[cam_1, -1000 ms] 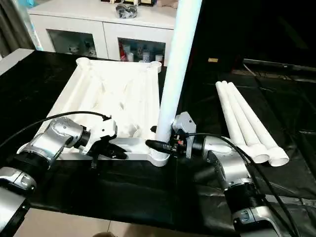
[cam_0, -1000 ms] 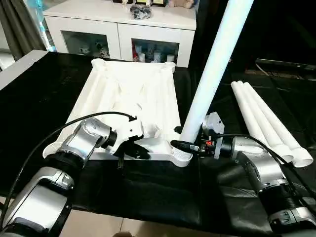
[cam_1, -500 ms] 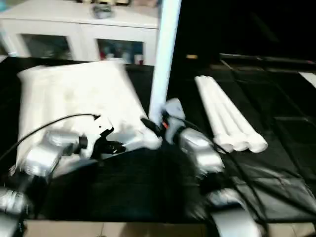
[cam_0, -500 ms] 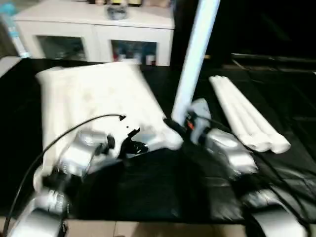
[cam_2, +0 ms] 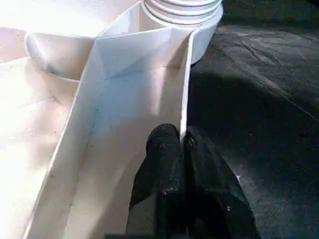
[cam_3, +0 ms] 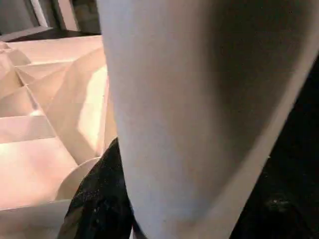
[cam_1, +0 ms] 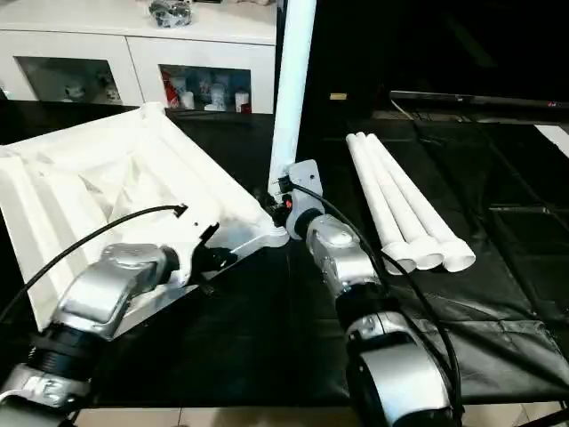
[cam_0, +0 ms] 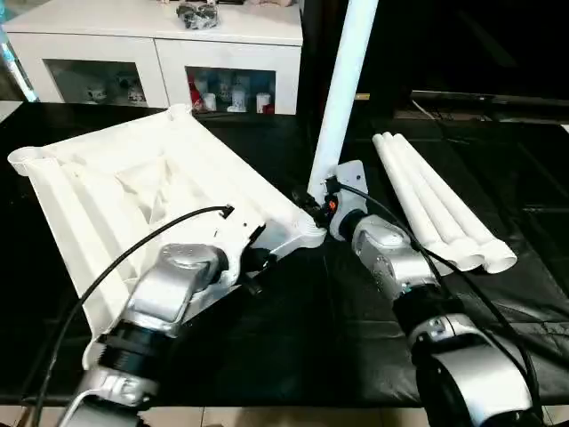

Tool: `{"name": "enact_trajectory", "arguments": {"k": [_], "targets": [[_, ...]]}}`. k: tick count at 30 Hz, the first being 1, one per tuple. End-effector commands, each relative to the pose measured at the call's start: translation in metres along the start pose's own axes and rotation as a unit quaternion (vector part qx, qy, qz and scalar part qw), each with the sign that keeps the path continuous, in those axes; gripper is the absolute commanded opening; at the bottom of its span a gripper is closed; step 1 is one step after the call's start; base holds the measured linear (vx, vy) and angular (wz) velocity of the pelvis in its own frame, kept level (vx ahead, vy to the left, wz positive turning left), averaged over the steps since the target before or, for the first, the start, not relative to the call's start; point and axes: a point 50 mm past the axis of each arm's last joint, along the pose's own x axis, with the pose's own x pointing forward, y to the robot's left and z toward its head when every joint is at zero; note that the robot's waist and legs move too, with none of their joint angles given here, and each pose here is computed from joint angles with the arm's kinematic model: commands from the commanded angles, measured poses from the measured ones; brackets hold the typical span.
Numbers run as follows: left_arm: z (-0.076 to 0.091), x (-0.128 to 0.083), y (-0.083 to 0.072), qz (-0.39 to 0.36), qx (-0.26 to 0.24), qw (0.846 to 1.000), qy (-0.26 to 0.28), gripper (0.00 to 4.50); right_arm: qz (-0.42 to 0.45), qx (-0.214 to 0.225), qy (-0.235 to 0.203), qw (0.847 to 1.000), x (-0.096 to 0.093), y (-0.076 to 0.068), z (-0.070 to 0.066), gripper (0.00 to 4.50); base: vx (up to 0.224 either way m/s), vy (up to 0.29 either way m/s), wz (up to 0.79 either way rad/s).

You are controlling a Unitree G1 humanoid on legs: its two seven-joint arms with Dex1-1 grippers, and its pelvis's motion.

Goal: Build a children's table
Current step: Rotate leg to tighten

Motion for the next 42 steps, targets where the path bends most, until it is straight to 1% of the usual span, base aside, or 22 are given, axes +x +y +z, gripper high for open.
{"name": "enact_trajectory", "arguments": {"k": [1,3,7,9,12,14,18,19,20,22,23,24,25,27,29,31,36,37,38,39,41,42], "targets": [[0.029,-0.007,0.009,0.038,0.020,0.998,-0.050,0.00,0.013,0.044,0.109,0.993,-0.009,0.014,-0.056,2.26,0.000,0.000,0.00],[0.028,-0.008,0.011,0.043,0.024,0.998,-0.050,0.00,0.015,0.044,0.106,0.993,-0.009,0.014,-0.055,2.66,0.000,0.000,0.00],[0.027,-0.009,0.016,0.053,0.041,0.997,-0.049,0.00,0.014,0.044,0.103,0.994,-0.009,0.013,-0.055,2.79,0.000,0.000,0.00],[0.027,-0.010,0.019,0.051,0.060,0.996,-0.046,0.00,0.009,0.045,0.096,0.994,-0.013,0.008,-0.057,3.11,0.000,0.000,0.00],[0.027,-0.010,0.021,0.048,0.067,0.996,-0.044,0.00,0.011,0.046,0.093,0.995,-0.016,0.006,-0.058,3.20,0.000,0.000,0.00],[0.026,-0.009,0.024,0.043,0.078,0.995,-0.038,0.00,0.016,0.046,0.088,0.995,-0.021,0.002,-0.061,3.55,0.000,0.000,0.00],[0.023,-0.009,0.028,0.019,0.100,0.994,-0.028,0.00,0.032,0.047,0.073,0.996,-0.036,-0.010,-0.064,3.62,0.000,0.000,0.00],[0.023,-0.009,0.028,0.019,0.100,0.994,-0.028,0.00,0.032,0.047,0.073,0.996,-0.036,-0.010,-0.064,3.91,0.000,0.000,0.00],[0.021,-0.009,0.028,0.012,0.112,0.993,-0.026,0.00,0.034,0.048,0.066,0.996,-0.039,-0.013,-0.063,3.98,0.000,0.000,0.00],[0.018,-0.009,0.029,-0.001,0.124,0.992,-0.019,0.00,0.047,0.045,0.050,0.997,-0.047,-0.019,-0.059,4.04,0.000,0.000,0.00],[0.017,-0.009,0.030,-0.007,0.129,0.992,-0.017,0.00,0.049,0.042,0.044,0.997,-0.050,-0.022,-0.058,4.17,0.000,0.000,0.00],[0.013,-0.009,0.031,-0.021,0.140,0.990,-0.009,0.00,0.060,0.034,0.027,0.997,-0.058,-0.029,-0.052,4.17,0.000,0.000,0.00],[0.013,-0.009,0.031,-0.022,0.141,0.990,-0.008,0.00,0.061,0.034,0.026,0.997,-0.059,-0.029,-0.051,4.41,0.000,0.000,0.00],[0.010,-0.009,0.031,-0.031,0.154,0.988,-0.002,0.00,0.072,0.025,0.017,0.997,-0.065,-0.034,-0.046,4.47,0.000,0.000,0.00],[0.006,-0.010,0.031,-0.053,0.173,0.984,0.002,0.00,0.096,0.006,0.003,0.995,-0.076,-0.040,-0.037,4.47,0.000,0.000,0.00],[0.001,-0.011,0.030,-0.083,0.188,0.978,0.010,0.00,0.132,-0.029,-0.007,0.991,-0.088,-0.048,-0.023,4.47,0.000,0.000,0.00],[-0.004,-0.014,0.028,-0.122,0.215,0.969,0.015,0.00,0.177,-0.058,-0.017,0.982,-0.097,-0.051,-0.007,4.47,0.000,0.000,0.00],[-0.006,-0.015,0.026,-0.148,0.236,0.960,0.019,0.00,0.210,-0.076,-0.014,0.975,-0.100,-0.051,0.001,4.47,0.000,0.000,0.00],[-0.006,-0.015,0.026,-0.148,0.236,0.960,0.019,0.00,0.210,-0.076,-0.014,0.975,-0.100,-0.051,0.001,4.47,0.000,0.000,0.00],[-0.008,-0.015,0.025,-0.165,0.244,0.956,0.019,0.00,0.230,-0.091,-0.008,0.969,-0.102,-0.050,0.006,4.47,0.000,0.000,0.00],[-0.008,-0.015,0.023,-0.181,0.252,0.950,0.019,0.00,0.249,-0.104,0.003,0.963,-0.102,-0.049,0.009,4.47,0.000,0.000,0.00],[-0.009,-0.016,0.022,-0.195,0.261,0.945,0.022,0.00,0.264,-0.123,0.016,0.957,-0.100,-0.047,0.009,4.47,0.000,0.000,0.00]]}}
